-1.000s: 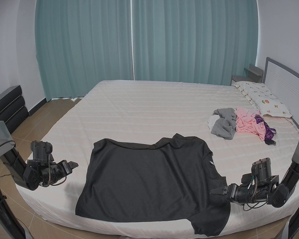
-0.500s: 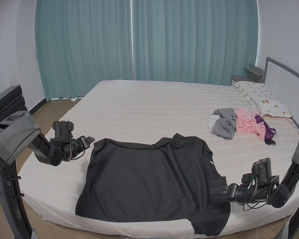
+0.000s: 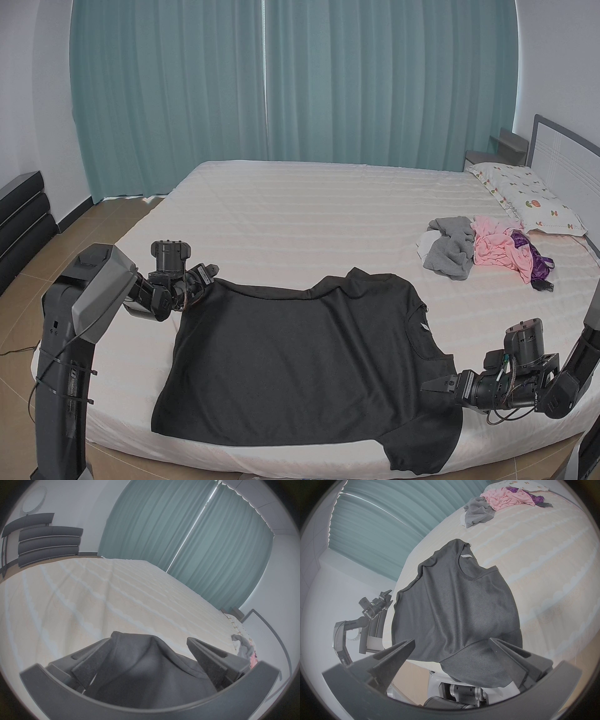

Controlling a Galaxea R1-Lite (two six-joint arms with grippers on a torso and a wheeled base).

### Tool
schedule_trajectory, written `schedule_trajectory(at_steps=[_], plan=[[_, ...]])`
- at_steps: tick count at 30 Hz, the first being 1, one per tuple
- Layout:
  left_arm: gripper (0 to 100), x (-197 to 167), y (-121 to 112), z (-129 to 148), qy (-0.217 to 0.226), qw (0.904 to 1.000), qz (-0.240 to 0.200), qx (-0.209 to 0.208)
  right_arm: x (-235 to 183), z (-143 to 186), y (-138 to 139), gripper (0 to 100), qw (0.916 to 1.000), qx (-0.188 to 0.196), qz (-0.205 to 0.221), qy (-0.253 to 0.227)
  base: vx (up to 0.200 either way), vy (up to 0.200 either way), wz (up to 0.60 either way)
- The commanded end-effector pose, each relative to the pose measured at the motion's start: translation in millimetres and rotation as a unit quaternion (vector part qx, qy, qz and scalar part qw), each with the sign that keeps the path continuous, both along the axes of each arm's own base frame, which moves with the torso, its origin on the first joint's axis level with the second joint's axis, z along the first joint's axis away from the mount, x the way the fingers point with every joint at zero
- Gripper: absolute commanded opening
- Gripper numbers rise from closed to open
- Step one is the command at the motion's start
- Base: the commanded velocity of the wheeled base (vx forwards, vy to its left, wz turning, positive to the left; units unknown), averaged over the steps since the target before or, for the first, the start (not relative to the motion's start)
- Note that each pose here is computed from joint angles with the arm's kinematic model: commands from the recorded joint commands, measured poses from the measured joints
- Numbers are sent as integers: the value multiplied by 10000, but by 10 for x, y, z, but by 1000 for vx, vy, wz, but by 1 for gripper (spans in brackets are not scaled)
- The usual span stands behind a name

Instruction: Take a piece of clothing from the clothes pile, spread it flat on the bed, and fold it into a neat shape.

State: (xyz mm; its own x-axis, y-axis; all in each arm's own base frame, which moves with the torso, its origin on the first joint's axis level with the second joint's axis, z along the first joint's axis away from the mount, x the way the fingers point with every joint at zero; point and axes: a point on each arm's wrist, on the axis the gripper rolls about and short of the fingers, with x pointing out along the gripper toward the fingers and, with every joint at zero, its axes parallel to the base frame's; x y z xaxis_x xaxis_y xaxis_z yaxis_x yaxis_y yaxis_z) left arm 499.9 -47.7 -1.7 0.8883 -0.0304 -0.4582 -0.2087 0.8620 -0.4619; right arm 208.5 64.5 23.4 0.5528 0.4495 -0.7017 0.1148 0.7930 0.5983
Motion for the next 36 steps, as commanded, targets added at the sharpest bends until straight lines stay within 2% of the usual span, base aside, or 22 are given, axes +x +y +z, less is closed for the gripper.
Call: schedule_trajectory(at_steps=[1,13,15,16,26,31,36], plan=[[100,151,8,-405,145,9997,189,111,-1,-11,2,100,10000,-5,6,27,0,0,0],[100,159,31,-406,206,9995,222,114,-6,-16,8,100,10000,1,21,46,0,0,0],[100,197,28,-354,91,9996,230,105,-11,-13,13,100,10000,3,36,39,0,0,0],[0,210,35,-335,53,9996,245,104,-9,-5,17,100,10000,-1,44,12,0,0,0],[0,296,298,-165,-180,9974,674,198,318,-49,151,100,9997,230,-74,-100,0,0,0],[0,370,332,-35,-227,9964,781,231,829,-94,182,100,9978,352,-374,-415,0,0,0],[0,388,334,20,-304,9956,842,259,1269,-186,199,100,9953,251,-668,-658,0,0,0]])
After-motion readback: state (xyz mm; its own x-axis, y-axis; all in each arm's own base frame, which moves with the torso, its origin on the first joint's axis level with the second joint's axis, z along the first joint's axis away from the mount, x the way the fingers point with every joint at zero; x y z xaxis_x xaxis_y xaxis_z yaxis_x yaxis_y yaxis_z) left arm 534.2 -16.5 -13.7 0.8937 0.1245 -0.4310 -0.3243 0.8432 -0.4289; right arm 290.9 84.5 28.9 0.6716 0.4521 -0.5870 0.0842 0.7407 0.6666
